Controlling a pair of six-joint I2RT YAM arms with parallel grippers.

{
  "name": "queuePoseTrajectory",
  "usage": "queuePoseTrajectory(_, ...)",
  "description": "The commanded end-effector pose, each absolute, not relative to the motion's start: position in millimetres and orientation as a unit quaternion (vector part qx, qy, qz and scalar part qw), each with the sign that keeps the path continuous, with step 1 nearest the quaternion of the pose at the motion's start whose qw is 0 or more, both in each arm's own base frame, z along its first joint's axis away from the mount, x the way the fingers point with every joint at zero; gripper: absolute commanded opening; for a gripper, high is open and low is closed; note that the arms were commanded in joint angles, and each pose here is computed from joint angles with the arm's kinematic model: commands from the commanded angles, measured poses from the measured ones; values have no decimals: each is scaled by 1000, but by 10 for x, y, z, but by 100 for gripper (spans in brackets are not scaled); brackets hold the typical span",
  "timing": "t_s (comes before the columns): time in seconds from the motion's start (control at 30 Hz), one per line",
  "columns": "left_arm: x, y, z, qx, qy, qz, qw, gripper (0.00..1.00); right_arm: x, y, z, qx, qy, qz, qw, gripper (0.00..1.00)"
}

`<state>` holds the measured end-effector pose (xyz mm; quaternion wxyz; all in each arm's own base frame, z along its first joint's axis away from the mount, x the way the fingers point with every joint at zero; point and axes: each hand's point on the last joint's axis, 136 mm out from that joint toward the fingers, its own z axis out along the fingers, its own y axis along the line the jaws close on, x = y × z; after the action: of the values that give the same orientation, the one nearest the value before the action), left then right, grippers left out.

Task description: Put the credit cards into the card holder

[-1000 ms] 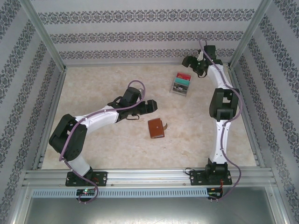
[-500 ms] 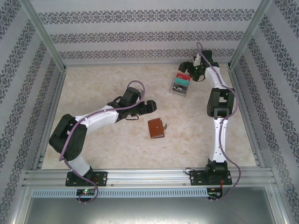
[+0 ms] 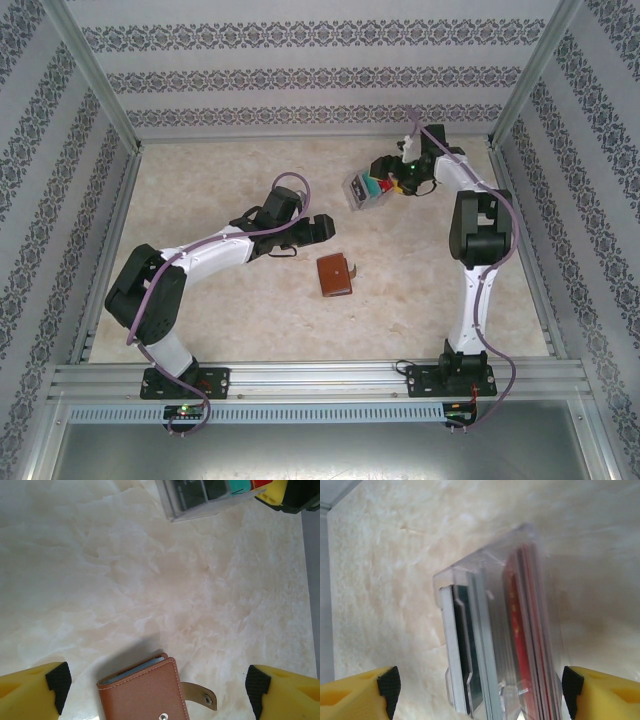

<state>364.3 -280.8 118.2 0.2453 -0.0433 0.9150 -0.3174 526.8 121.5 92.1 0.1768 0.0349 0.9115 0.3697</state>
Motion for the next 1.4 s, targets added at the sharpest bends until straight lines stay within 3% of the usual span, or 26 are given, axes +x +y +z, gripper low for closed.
queuePoseTrajectory(0.0, 3711, -2739, 1177, -51, 917, -310, 245, 92, 5317, 1194, 987, 11, 921, 326, 212, 84)
queuePoseTrajectory(0.07, 3719, -2733, 1198, -51, 916, -312, 246, 92, 5384, 1110, 933, 21, 929, 301, 215, 83)
queuePoseTrajectory(0.47, 3680, -2704, 1171, -58, 916, -314, 241, 92, 5591, 1076, 886, 39, 935, 279, 214, 52)
queuePoseTrajectory(0.63, 3692, -2732, 1179, -56, 916, -319, 238, 91, 5564, 1031, 741, 36, 945, 255, 200, 49)
queuePoseTrajectory(0.77, 3684, -2748, 1169, -55, 916, -321, 234, 91, 5556, 952, 639, 43, 952, 233, 194, 53)
queuePoseTrajectory(0.9, 3681, -2759, 1159, -57, 916, -323, 232, 91, 5550, 1033, 604, 40, 949, 255, 183, 43)
queuePoseTrajectory(1.37, 3654, -2731, 1139, -59, 917, -321, 229, 91, 5344, 1140, 510, 1, 955, 251, 158, 31)
